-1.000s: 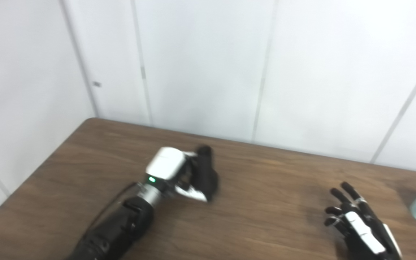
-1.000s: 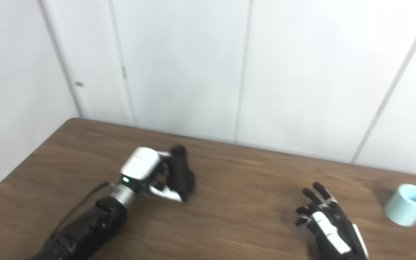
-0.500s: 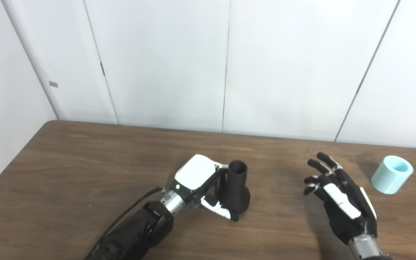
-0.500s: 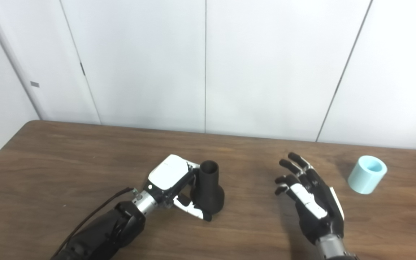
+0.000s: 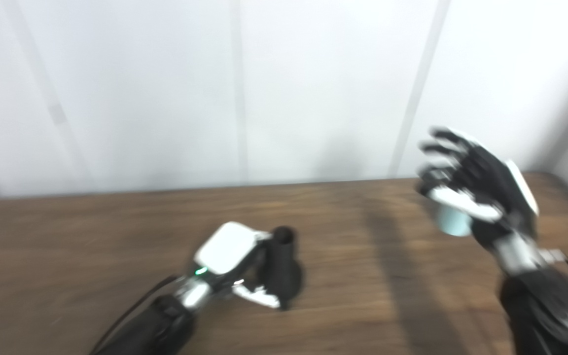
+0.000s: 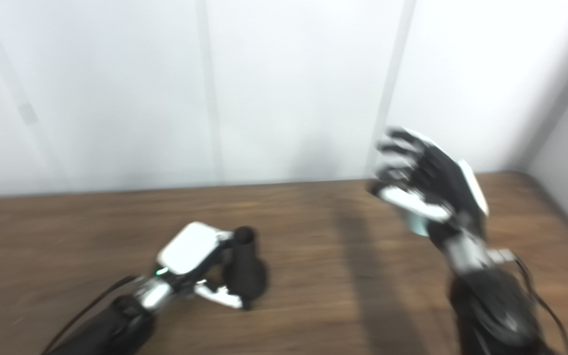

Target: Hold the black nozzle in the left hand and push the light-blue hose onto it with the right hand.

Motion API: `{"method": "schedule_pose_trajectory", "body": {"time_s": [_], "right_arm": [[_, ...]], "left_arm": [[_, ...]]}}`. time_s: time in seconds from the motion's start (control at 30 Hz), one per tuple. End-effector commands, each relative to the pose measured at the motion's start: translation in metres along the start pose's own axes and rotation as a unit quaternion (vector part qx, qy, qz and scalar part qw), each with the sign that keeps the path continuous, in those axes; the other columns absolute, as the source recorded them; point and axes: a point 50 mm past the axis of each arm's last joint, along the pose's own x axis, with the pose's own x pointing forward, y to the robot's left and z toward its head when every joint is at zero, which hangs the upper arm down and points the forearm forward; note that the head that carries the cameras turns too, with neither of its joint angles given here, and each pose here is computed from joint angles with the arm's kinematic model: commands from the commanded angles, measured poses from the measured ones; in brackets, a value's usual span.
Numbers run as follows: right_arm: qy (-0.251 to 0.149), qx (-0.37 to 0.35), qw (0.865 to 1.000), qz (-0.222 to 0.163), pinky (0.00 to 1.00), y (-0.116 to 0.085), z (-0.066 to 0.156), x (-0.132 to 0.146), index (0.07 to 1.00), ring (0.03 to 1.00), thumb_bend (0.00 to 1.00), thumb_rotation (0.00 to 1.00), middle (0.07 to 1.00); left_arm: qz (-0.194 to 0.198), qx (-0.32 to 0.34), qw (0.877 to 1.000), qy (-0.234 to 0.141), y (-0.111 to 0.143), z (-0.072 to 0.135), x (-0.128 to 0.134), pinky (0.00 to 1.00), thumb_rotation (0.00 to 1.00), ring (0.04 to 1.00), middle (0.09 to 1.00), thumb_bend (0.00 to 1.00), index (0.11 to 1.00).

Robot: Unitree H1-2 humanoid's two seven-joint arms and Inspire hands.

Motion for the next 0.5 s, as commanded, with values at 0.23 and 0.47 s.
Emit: {"method": "schedule_pose_trajectory", "body": {"time_s": [0.23, 0.47], "right_arm": [[0.026, -0.331, 0.936, -0.117, 0.59, -0.072, 0.004, 0.026, 0.735, 0.713, 0.77, 0.24, 0.766], [0.085, -0.269, 0.954, -0.098, 0.74, -0.106, -0.022, 0.032, 0.799, 0.815, 0.74, 0.19, 0.842]], "left_arm": [[-0.126, -0.019, 0.992, 0.018, -0.065, -0.004, -0.074, 0.3, 0.0, 0.379, 0.475, 0.53, 0.484], [-0.121, -0.022, 0.992, 0.014, -0.064, -0.005, -0.077, 0.31, 0.0, 0.391, 0.475, 0.53, 0.483]]}}
